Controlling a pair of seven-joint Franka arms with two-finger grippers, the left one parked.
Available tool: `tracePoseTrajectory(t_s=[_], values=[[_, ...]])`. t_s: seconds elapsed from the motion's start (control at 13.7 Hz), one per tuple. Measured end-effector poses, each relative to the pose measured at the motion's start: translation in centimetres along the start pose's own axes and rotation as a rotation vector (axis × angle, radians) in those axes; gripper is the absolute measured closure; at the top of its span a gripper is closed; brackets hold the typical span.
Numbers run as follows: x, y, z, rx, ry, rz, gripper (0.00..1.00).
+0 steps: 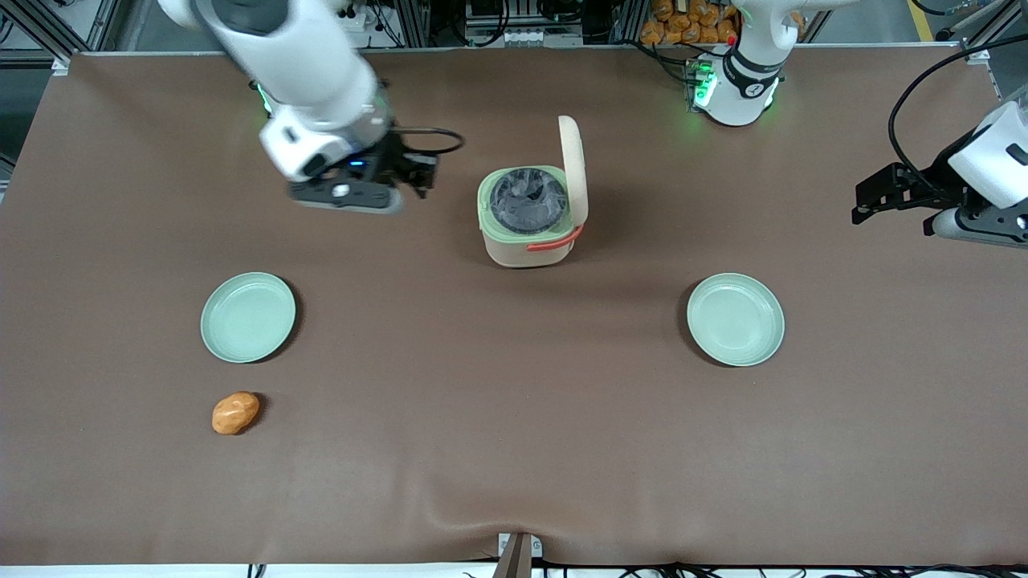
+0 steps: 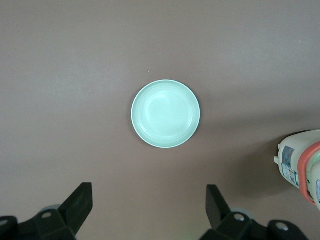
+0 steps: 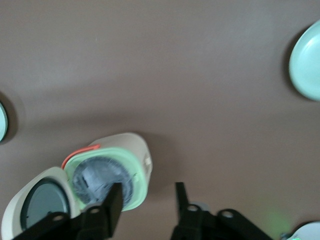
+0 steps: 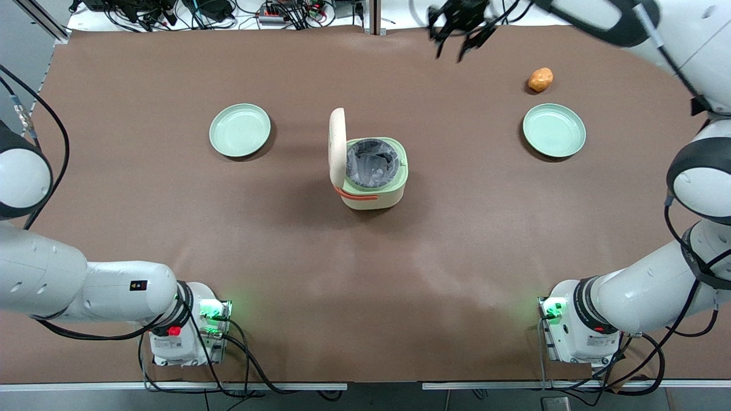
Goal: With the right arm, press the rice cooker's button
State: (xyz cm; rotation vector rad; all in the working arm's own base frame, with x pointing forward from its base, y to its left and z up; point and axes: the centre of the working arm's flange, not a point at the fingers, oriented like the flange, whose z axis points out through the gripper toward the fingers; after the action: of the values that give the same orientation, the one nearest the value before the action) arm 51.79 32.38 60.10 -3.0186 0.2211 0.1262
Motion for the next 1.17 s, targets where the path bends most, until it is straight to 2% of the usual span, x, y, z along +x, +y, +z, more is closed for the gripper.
tracePoseTrajectory(t_s=[0.15,0.29,0.44,0.59,0.8,1.17], values=[[2.6,5.1,-2.5,-0.006,0.031,-0.052,0.22],[4.9,11.4,-4.7,-0.022,0.036,-0.103,0.02],[6.5,17.4,-6.4,-0.028,0.036,-0.116,0.00],[6.9,21.3,-7.0,-0.036,0.016,-0.112,0.00],[7.7,25.4,-6.8,-0.044,-0.001,-0.139,0.00],[6.3,30.5,-8.6,-0.041,0.005,-0.138,0.00]])
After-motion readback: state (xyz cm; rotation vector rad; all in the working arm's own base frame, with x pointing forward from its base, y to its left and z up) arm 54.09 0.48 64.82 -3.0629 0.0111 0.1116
